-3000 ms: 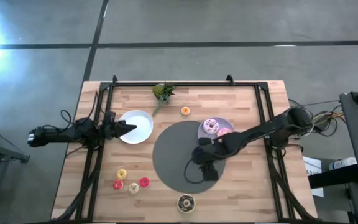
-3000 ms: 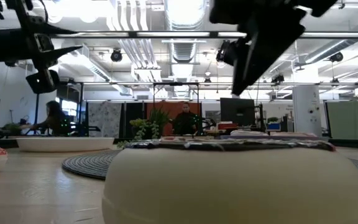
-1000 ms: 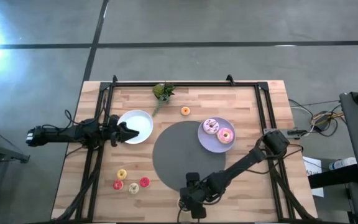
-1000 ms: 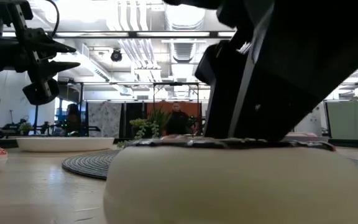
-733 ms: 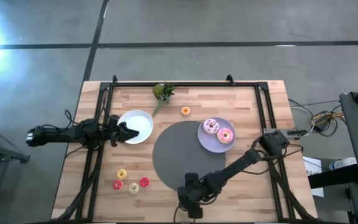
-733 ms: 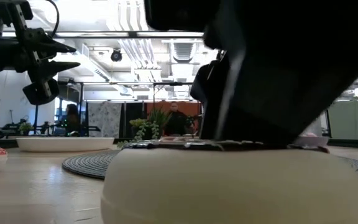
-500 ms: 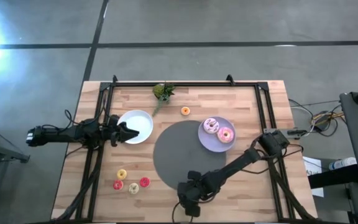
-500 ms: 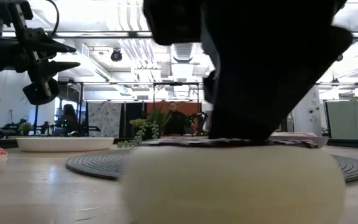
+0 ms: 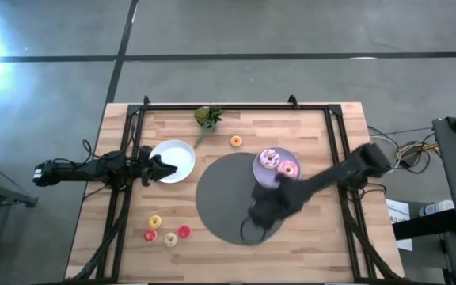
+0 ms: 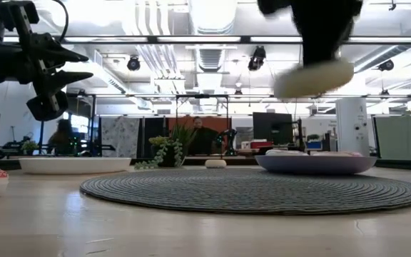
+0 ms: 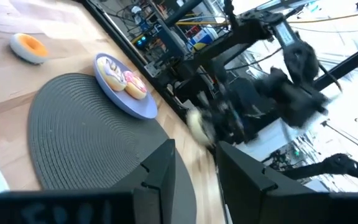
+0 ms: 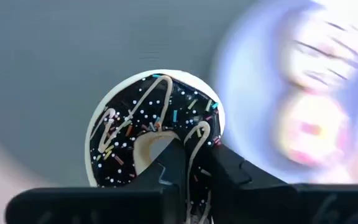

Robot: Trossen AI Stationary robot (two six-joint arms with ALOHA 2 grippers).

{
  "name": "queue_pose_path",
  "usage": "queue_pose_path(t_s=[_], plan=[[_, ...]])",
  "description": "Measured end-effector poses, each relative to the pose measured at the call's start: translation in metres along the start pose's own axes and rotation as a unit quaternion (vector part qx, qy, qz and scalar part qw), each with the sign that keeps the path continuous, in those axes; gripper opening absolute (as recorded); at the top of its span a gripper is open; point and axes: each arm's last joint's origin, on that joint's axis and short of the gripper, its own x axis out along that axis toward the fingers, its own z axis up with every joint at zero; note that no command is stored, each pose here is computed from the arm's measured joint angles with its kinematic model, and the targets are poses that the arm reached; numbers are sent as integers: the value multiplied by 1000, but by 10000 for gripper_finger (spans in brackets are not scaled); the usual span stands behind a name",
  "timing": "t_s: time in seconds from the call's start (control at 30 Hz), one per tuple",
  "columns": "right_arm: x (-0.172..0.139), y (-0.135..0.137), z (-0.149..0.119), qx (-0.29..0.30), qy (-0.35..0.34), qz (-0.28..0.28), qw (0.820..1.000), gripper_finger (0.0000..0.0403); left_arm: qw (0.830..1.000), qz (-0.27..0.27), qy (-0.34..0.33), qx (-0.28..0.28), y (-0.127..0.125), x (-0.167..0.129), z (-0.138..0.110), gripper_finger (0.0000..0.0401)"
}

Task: Pick & Place donuts
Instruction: Put the large black donut on the purple plate

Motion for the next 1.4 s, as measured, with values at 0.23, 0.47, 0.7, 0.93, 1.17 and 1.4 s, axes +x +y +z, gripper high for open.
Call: queue_pose_path(t_s=[0.23,0.47,0.7,0.93,1.17,1.4], plan=[[42,-73,10,158,15,2,987,38,1000,7,-23,0,0,0,2,92],[84,-108,18,266,-9,36,963,38,1000,6,-30,0,-1,0,3,92],[88,-117,17,232,5,13,973,78,999,14,-44,-2,-1,0,4,92],[87,-119,18,190,-18,-18,981,160,994,48,-99,-19,1,0,8,92],[90,-120,17,98,-20,-39,994,202,984,66,-144,-82,2,-1,10,92],[89,-109,21,28,-30,22,999,210,987,81,-80,-110,4,7,5,92]])
